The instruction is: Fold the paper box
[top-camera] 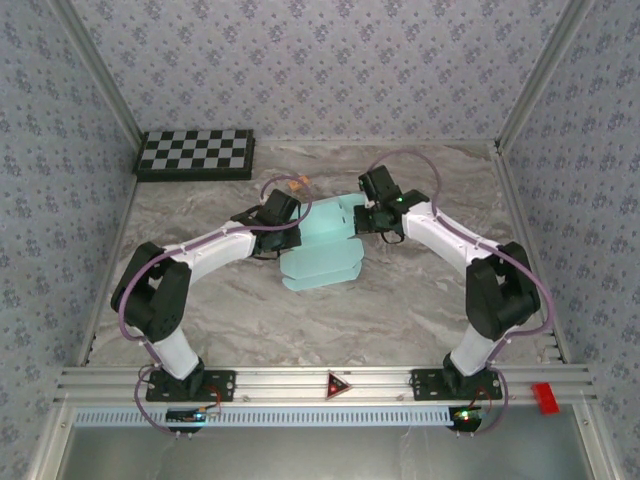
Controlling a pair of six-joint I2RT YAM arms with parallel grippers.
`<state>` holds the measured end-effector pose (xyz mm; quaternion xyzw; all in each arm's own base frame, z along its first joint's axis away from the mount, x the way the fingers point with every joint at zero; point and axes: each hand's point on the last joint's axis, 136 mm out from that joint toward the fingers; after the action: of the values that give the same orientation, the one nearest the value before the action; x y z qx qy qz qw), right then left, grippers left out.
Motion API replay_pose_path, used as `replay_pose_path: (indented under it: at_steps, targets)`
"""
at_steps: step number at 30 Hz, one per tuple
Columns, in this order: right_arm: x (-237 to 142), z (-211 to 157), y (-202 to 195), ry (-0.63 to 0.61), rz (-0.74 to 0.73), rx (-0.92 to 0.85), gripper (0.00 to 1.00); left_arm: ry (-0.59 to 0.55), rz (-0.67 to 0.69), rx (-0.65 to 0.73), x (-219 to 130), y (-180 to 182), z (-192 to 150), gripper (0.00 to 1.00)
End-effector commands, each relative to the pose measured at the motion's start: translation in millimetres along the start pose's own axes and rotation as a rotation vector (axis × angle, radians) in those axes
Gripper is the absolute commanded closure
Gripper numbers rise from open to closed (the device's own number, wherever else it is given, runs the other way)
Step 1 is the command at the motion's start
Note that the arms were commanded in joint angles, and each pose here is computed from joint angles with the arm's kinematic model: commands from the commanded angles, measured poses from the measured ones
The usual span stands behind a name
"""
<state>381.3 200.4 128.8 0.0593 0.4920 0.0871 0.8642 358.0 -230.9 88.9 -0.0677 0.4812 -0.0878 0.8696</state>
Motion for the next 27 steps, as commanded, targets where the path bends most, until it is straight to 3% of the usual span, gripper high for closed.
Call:
replay_pose_path:
  at_steps: [1,12,27]
  targets:
    - [3,-4,-2,0.025,-0.031,-0.029,1.00,-0.019,0.004,0.018,-5,-5,8,1.00]
    - [13,-9,5,0.047,0.010,-0.026,1.00,-0.020,-0.001,0.020,-6,-5,9,1.00]
    - [3,1,44,0.011,0.272,0.009,1.00,-0.027,-0.024,0.026,-7,-11,11,1.00]
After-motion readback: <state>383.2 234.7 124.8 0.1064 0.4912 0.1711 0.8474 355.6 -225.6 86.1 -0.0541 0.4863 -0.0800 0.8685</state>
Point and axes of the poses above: each hand's point on the last joint's axis, 136 mm out from that joint toward the fingers, its own x axis out along the fingers, its own y axis along the line the jaws close on, z = x × y, and after that the axes turned 7 degrees about x, right-handed
